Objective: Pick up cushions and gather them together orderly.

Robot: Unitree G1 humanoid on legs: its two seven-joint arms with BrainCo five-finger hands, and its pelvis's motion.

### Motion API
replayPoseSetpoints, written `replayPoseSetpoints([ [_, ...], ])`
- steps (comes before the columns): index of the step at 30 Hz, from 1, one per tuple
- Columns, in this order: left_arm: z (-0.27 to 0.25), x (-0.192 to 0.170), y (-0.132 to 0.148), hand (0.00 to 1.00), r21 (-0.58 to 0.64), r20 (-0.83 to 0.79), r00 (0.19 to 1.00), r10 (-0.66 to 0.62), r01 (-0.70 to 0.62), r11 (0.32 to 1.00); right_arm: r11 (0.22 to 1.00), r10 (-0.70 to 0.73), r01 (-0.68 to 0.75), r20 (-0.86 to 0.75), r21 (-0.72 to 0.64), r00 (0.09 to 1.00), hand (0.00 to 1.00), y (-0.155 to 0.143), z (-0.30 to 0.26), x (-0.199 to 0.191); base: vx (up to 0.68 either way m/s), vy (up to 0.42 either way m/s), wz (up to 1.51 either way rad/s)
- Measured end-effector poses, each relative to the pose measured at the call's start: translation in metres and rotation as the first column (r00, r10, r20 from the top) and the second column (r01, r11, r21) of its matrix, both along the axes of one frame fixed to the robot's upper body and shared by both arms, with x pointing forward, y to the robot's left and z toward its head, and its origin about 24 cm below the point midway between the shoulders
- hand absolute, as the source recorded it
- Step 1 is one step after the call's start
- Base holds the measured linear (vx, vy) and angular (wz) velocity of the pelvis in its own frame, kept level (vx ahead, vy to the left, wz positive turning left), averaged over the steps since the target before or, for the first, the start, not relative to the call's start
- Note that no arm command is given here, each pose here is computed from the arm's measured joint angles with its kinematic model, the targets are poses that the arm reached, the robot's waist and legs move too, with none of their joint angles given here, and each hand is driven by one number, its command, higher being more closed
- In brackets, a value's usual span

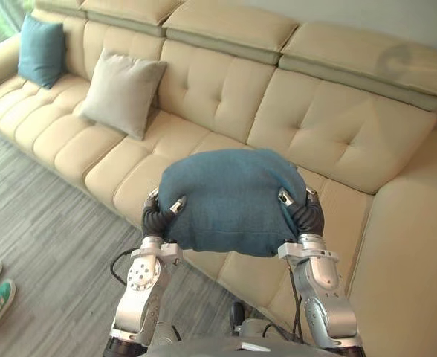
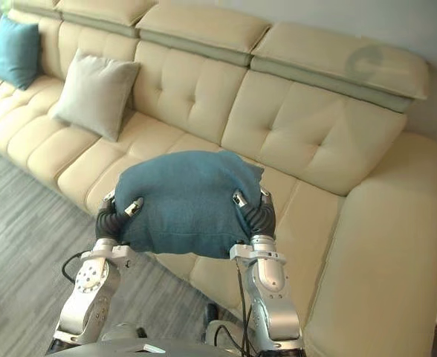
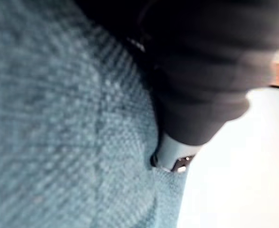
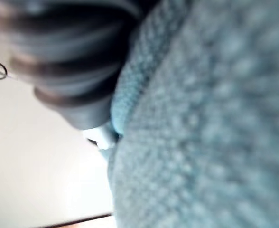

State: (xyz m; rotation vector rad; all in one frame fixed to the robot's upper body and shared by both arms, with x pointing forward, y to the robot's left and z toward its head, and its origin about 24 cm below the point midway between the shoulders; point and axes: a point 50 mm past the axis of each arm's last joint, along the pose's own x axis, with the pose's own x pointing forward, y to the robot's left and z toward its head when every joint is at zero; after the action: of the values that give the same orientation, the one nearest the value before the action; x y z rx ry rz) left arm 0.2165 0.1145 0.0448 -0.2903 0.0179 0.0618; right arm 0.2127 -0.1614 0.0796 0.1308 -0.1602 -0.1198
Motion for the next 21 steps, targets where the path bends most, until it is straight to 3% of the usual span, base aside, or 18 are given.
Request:
replayPoseSetpoints([
  [5, -0.009, -0.01, 0.001, 1.0, -0.029, -0.052, 0.998, 0.024, -0.026, 0.999, 1.0, 0.016, -0.016, -0.044, -0.002, 0.999, 1.0, 0.003, -0.008, -0.008, 0.19, 0.357, -1.24],
  [11, -0.009, -0.024, 0.017, 1.0, -0.003, -0.059, 0.996, 0.07, -0.07, 0.998, 0.997, 0.079, -0.078, -0.071, 0.021, 0.994, 1.0, 0.016, -0.016, -0.008, 0.04, 0.153, -1.11],
  [21, -0.018, -0.03, 0.019, 1.0, 0.015, -0.102, 0.993, 0.064, -0.063, 0.998, 0.996, 0.088, -0.087, -0.153, 0.01, 0.984, 1.0, 0.017, -0.035, -0.008, -0.07, 0.085, -1.12],
])
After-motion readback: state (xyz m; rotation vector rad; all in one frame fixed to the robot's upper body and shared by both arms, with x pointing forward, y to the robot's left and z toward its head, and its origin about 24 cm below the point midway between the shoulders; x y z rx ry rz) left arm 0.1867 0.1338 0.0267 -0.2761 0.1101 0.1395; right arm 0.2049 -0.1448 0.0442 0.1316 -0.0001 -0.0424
